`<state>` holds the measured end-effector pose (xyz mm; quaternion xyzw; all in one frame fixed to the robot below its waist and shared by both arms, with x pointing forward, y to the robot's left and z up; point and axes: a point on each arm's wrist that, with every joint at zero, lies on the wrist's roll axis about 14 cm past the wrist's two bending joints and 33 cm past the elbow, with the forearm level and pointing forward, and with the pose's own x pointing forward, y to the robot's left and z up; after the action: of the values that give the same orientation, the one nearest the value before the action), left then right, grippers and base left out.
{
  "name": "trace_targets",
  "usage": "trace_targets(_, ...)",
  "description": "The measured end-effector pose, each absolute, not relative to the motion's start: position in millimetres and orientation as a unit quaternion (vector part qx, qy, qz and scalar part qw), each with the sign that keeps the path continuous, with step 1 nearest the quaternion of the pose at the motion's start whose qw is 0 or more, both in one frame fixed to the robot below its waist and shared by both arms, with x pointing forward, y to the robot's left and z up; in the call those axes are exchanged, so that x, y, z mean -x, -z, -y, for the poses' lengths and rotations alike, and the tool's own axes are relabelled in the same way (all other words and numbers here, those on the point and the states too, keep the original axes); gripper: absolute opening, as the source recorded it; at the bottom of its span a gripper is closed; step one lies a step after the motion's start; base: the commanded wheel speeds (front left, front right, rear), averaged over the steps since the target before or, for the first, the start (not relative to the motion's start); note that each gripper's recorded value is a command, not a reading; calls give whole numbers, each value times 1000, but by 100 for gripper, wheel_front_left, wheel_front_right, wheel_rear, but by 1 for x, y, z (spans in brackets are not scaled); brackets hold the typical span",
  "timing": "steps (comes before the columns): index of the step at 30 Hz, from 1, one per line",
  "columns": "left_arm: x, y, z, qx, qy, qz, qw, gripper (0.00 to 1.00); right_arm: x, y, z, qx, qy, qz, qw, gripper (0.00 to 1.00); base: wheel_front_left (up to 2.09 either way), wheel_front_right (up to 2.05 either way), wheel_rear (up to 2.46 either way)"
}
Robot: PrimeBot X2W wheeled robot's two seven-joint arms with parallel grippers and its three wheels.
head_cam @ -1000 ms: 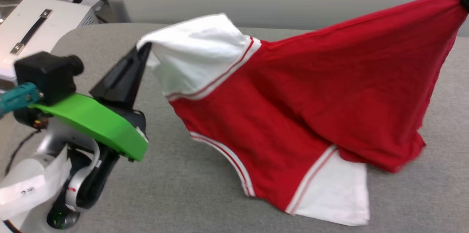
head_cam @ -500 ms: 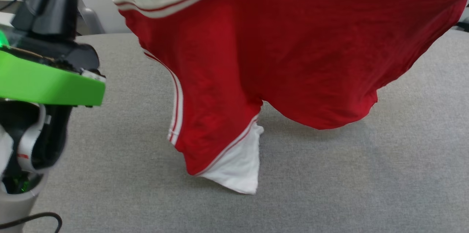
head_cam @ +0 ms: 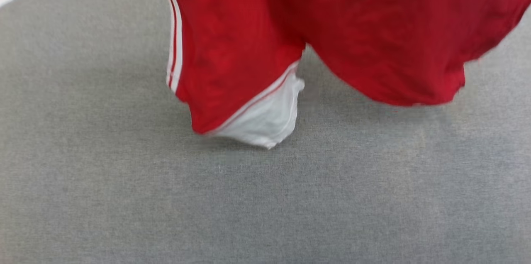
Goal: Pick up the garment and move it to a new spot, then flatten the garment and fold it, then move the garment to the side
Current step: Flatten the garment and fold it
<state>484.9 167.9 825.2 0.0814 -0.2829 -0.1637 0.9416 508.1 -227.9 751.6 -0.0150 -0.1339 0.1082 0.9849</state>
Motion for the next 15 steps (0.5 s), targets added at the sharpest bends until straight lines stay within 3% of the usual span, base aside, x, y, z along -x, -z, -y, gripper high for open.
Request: trace_targets(15,-651,-807,-172,-165,139,238,947,0,-654,-717,234,72,-69,138,985,0,0,0,0)
